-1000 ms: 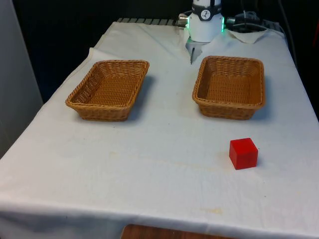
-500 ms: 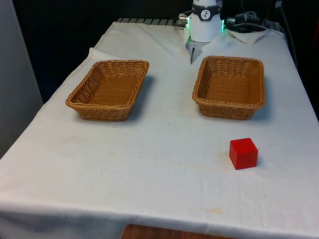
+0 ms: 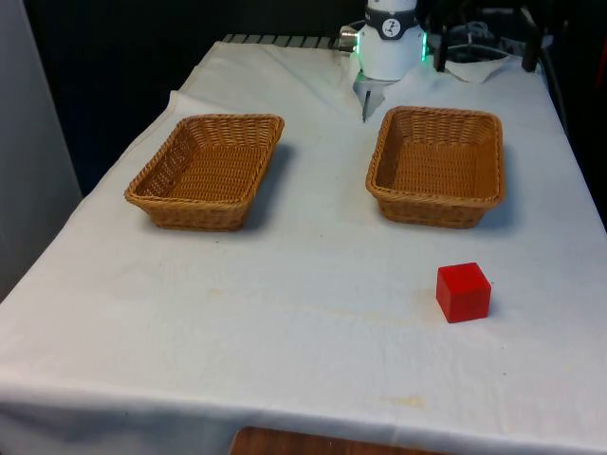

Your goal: Pick up the red cube and place it into the right basket.

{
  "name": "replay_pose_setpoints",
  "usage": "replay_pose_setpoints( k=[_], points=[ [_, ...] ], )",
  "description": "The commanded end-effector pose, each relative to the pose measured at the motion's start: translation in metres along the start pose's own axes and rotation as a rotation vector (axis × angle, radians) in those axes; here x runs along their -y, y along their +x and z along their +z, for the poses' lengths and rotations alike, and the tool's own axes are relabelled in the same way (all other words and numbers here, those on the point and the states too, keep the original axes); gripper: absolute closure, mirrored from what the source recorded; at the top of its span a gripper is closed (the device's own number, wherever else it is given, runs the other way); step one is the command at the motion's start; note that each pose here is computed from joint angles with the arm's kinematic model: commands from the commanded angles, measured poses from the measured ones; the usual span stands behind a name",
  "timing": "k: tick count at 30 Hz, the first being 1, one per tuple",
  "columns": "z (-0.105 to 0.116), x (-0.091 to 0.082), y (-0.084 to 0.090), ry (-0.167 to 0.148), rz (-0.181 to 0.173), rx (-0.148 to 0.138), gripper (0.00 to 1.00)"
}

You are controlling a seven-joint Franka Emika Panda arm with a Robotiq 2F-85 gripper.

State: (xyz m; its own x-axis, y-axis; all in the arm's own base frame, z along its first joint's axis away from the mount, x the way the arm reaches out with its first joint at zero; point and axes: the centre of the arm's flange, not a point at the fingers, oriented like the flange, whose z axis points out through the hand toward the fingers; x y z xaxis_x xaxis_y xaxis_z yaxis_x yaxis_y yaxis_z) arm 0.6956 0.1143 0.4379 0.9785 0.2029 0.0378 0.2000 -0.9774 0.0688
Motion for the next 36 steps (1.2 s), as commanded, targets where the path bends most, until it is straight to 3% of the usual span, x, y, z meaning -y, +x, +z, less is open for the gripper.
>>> replay_pose_setpoints(
  k=[1, 5, 6, 14, 15, 24, 26, 27, 36],
  points=[
    [0.005, 0.003, 0.002, -0.004, -0.012, -0.006, 0.0],
    [0.02, 0.007, 0.005, -0.01, -0.049, -0.008, 0.0],
    [0.018, 0.005, 0.004, -0.006, -0.041, 0.004, 0.0],
    [0.043, 0.014, 0.01, -0.011, -0.103, -0.023, 0.0],
    [0.043, 0.013, 0.009, -0.01, -0.098, -0.013, 0.0],
    [0.063, 0.017, 0.017, -0.019, -0.15, -0.048, 0.0],
    [0.063, 0.016, 0.017, -0.02, -0.147, -0.041, 0.0],
    [0.067, 0.017, 0.019, -0.019, -0.158, -0.055, 0.0],
    [0.087, 0.018, 0.027, -0.021, -0.181, -0.083, 0.0]
  ],
)
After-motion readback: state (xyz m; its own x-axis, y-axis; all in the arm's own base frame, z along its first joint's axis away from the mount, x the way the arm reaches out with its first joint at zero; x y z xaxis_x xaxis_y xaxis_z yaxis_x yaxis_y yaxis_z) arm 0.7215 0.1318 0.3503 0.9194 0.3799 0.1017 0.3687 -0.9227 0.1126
